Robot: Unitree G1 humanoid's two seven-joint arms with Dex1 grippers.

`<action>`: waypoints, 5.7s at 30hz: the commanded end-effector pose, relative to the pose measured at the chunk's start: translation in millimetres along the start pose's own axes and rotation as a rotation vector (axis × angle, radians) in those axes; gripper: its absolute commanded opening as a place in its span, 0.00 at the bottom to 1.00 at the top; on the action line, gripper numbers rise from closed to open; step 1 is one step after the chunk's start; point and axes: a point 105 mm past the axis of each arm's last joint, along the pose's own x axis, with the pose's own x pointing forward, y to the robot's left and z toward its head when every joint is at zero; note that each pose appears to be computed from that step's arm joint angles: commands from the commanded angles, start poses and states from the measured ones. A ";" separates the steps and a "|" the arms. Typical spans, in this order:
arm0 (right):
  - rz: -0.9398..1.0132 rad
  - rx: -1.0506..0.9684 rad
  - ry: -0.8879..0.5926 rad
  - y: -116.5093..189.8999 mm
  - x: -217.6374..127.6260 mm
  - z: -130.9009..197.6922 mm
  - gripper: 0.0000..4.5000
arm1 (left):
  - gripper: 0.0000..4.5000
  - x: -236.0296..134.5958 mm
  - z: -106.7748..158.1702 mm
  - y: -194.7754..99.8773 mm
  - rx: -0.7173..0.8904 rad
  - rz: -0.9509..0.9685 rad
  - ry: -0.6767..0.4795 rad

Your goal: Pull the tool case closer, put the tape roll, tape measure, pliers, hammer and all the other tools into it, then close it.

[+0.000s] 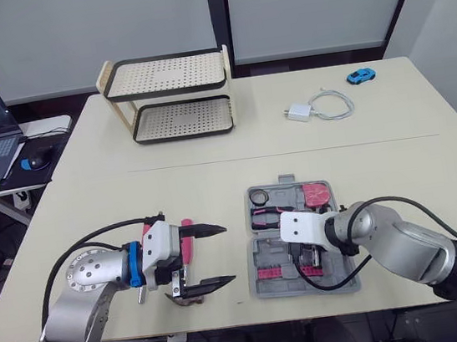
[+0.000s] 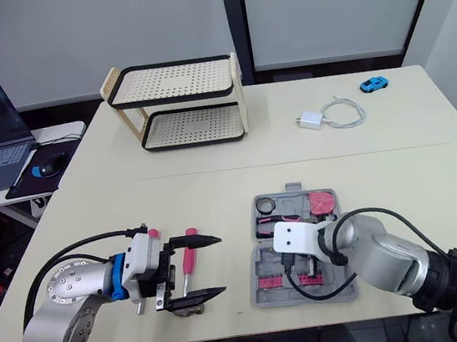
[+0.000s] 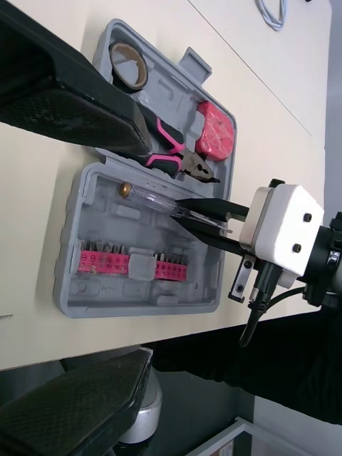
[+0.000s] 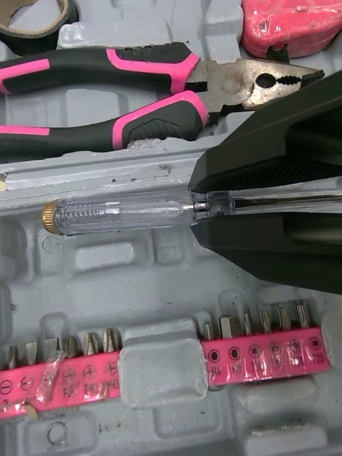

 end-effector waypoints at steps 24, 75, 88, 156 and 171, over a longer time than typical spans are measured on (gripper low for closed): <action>-0.011 -0.028 -0.056 1.5 5.0 19.6 0.04 | 1.00 -6.1 -0.2 1.0 0.013 0.012 0.019; -0.040 0.013 -0.117 3.0 -1.5 16.1 0.01 | 1.00 -1.8 -1.6 -3.7 0.009 -0.013 0.010; -0.050 0.021 -0.096 3.4 8.9 7.9 0.01 | 1.00 -0.9 -1.1 -3.7 0.007 -0.010 0.013; -0.555 0.547 -0.300 -26.0 -153.1 -202.5 0.99 | 1.00 -245.4 -91.5 65.8 -0.325 1.037 0.369; -0.294 0.341 -0.620 -36.3 -118.7 -80.7 0.99 | 1.00 -250.9 -86.1 71.6 -0.328 1.187 0.352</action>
